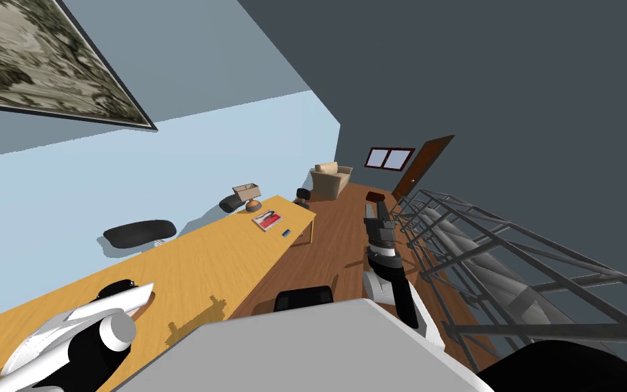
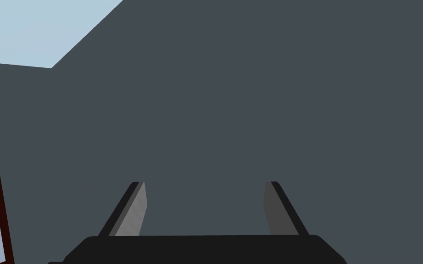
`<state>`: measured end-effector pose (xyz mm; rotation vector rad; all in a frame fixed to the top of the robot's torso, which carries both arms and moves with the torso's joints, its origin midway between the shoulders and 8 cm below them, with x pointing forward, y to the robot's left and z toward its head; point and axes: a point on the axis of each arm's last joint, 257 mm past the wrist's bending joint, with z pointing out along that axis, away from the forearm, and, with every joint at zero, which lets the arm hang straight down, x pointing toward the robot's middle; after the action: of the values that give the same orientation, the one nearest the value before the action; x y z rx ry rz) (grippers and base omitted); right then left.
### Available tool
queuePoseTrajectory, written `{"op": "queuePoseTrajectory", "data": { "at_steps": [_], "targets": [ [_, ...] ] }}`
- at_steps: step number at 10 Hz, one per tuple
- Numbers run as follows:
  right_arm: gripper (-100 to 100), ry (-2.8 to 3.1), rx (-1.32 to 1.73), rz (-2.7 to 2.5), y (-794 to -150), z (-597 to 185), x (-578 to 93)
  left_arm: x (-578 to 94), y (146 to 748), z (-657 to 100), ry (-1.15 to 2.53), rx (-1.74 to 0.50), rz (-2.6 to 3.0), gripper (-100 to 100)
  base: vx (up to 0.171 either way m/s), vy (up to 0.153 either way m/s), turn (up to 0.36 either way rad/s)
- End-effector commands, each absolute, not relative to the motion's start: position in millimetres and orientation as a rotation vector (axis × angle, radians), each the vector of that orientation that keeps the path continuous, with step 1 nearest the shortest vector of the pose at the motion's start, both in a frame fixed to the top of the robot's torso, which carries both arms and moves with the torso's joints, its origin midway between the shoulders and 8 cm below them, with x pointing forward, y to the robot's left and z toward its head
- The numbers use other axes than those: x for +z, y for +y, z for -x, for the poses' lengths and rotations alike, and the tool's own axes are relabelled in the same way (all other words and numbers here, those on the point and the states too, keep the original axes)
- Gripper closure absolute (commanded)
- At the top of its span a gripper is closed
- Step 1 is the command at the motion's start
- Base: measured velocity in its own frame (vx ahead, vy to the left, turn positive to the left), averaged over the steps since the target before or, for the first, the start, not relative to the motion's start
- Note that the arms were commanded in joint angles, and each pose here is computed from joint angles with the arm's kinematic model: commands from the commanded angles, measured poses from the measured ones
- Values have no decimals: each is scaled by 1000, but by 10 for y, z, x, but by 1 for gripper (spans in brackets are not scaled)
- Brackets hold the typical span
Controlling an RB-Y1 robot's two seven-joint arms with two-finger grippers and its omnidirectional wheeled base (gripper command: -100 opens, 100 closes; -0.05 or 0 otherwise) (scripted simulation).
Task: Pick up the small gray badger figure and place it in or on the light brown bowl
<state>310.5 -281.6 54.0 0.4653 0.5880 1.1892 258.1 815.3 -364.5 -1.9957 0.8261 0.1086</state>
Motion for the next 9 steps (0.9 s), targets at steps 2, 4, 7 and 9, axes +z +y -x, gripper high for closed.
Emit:
{"op": "queuePoseTrajectory", "data": {
  "at_steps": [2, 4, 7, 9],
  "targets": [
    [0, 588, 1189, -465, -2816, -3105, 540, -3507, 8225, -2633, 813, 130, 2022, -100, -80, 6, -97],
    [0, 588, 1189, -465, -2817, -3104, 540, -3531, 8216, -2624, 816, 127, 2017, 0, -20, 0, -9],
    [0, 588, 1189, -465, -2817, -3104, 540, -3531, 8216, -2624, 816, 127, 2017, 0, 0, 0, 0],
    [0, 588, 1189, -465, -2817, -3104, 540, -3531, 8216, -2623, 816, 127, 2017, 0, 0, 0, 0]
  ]
}}
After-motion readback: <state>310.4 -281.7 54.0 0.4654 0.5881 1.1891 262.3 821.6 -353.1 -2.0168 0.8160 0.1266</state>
